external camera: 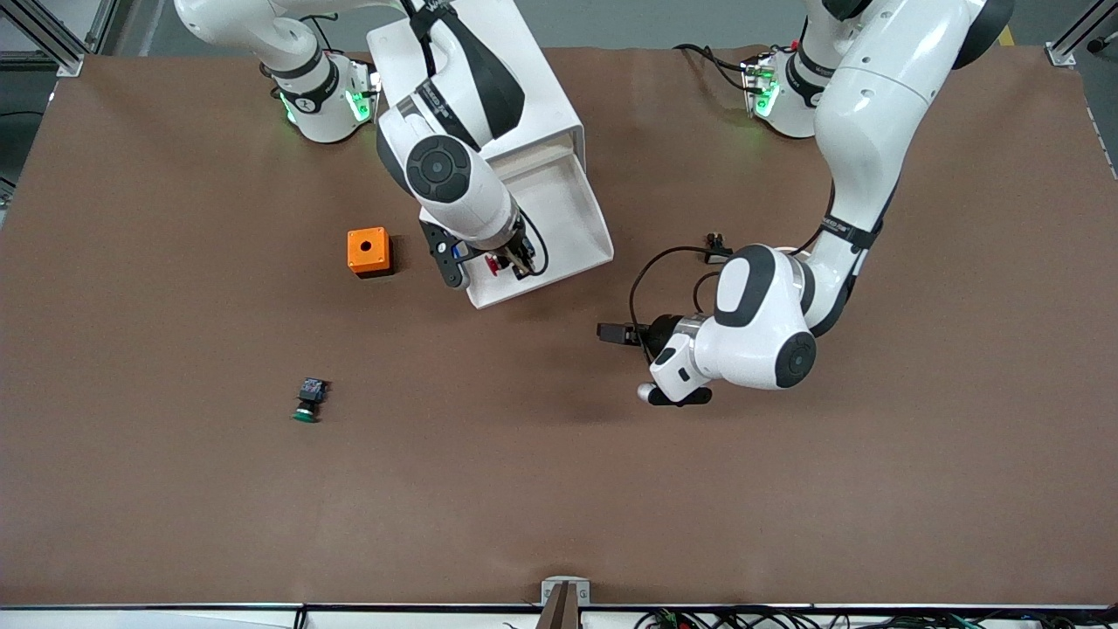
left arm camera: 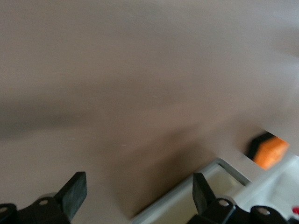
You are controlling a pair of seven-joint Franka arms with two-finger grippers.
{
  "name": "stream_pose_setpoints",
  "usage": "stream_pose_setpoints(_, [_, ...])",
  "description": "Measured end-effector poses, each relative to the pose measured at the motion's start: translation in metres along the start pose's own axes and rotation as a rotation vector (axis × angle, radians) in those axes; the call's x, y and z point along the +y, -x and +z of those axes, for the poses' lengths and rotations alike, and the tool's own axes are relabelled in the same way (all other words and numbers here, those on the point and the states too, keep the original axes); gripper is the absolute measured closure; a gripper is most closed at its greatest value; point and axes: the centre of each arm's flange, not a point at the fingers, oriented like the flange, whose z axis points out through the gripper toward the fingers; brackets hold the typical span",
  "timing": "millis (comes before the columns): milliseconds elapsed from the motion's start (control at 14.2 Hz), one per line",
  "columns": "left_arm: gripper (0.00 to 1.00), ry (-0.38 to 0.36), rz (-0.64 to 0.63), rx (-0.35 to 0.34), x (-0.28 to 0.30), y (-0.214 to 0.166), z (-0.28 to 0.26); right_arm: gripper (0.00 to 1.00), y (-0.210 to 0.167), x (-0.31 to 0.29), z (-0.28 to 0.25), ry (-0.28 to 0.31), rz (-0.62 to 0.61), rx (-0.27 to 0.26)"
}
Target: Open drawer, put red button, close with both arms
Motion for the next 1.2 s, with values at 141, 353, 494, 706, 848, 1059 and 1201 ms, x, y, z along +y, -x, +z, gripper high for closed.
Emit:
stream_pose_setpoints(141, [0.00, -0.090, -0.049, 0.041, 0.006, 0.005, -0.009, 0.59, 0.010, 0.004, 0.007, 0.000, 0.001, -0.008])
stream_pose_setpoints(353, [0.00, -0.214, -0.079, 0.088, 0.005, 0.009, -0.017, 0.59, 0.016, 0.005, 0.011, 0.001, 0.003, -0.007])
stream_pose_setpoints(494, [0.00, -0.281, -0.108, 0.116, 0.008, 0.012, -0.013, 0.59, 0.014, 0.005, 0.014, 0.005, 0.006, -0.005])
stream_pose_setpoints(706, [0.00, -0.361, -0.107, 0.153, 0.024, 0.022, 0.001, 0.59, 0.011, 0.003, 0.024, 0.018, 0.012, 0.001])
stream_pose_setpoints(848, [0.00, -0.360, -0.103, 0.175, 0.027, 0.021, 0.002, 0.59, 0.010, 0.002, 0.029, 0.023, 0.014, 0.004])
stream_pose_setpoints(1059, [0.00, -0.341, -0.139, 0.219, 0.025, 0.015, -0.004, 0.59, 0.010, 0.001, 0.033, 0.028, 0.015, 0.005])
stream_pose_setpoints(1201, [0.00, -0.346, -0.162, 0.253, 0.030, 0.015, -0.001, 0.59, 0.010, 0.001, 0.035, 0.031, 0.016, 0.007])
